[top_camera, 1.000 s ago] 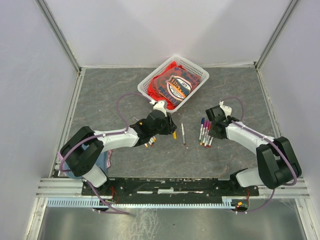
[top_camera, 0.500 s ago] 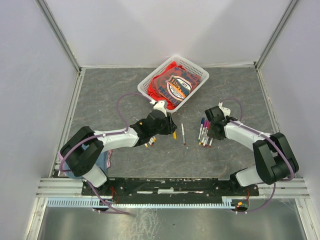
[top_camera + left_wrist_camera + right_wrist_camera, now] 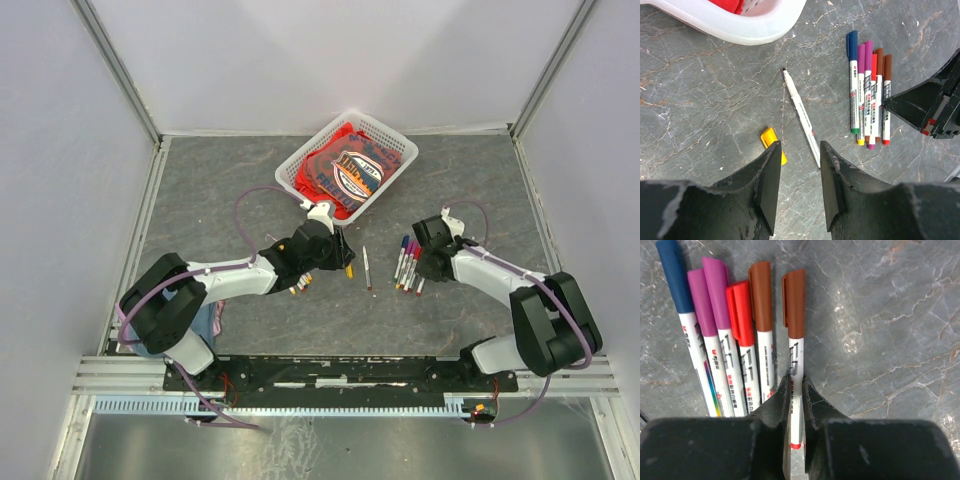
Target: Open the pen caps
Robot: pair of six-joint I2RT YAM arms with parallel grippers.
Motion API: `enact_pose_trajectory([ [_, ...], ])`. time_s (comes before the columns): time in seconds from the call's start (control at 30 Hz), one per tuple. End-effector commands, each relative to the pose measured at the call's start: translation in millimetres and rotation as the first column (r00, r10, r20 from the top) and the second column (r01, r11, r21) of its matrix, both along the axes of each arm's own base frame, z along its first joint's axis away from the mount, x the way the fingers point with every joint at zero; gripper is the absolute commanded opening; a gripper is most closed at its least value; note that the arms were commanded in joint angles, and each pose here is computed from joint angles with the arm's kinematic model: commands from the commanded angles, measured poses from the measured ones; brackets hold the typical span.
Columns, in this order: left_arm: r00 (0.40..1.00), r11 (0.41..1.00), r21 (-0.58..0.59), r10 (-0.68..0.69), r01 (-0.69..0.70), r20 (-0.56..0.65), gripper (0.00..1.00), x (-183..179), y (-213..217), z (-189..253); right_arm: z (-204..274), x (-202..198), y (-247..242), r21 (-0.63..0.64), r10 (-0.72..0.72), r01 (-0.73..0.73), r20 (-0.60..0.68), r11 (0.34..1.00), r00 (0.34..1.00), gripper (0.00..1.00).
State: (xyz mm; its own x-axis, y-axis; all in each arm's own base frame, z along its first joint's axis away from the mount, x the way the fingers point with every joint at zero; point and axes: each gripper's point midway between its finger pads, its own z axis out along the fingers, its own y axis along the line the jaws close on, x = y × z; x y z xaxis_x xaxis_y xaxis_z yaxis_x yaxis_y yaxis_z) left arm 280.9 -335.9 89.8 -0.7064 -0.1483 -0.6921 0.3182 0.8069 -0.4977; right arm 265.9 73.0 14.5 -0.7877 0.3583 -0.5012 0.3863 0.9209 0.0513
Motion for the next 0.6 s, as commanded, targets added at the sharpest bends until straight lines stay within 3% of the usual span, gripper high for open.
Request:
enact_pose_trajectory([
  [0.0, 0.998, 0.997, -0.075, -0.030, 0.035, 0.064, 0.44, 0.4, -11.7, 29.6, 0.4, -17.6, -6.3, 0.004, -0.019, 0.019, -0.023, 1.000, 1.000, 0.05],
  [0.3, 0.993, 0.988, -0.122, -0.083, 0.093, 0.086, 0.49, -4.4, -20.8, 48.6, 45.8, -11.7, -3.0, 0.039, 0.045, -0.050, 0.117, 0.998, 0.992, 0.01],
  [0.43, 0.985, 0.973, -0.170, -0.145, 0.159, 0.089, 0.52, -10.9, -33.5, 59.4, 65.4, -10.8, 20.0, 0.132, 0.151, -0.179, 0.197, 0.975, 0.969, 0.01],
  [0.57, 0.975, 0.948, -0.234, -0.200, 0.217, 0.094, 0.54, -16.2, -46.0, 70.3, 87.0, -13.9, 59.2, 0.248, 0.290, -0.368, 0.302, 0.896, 0.908, 0.01],
])
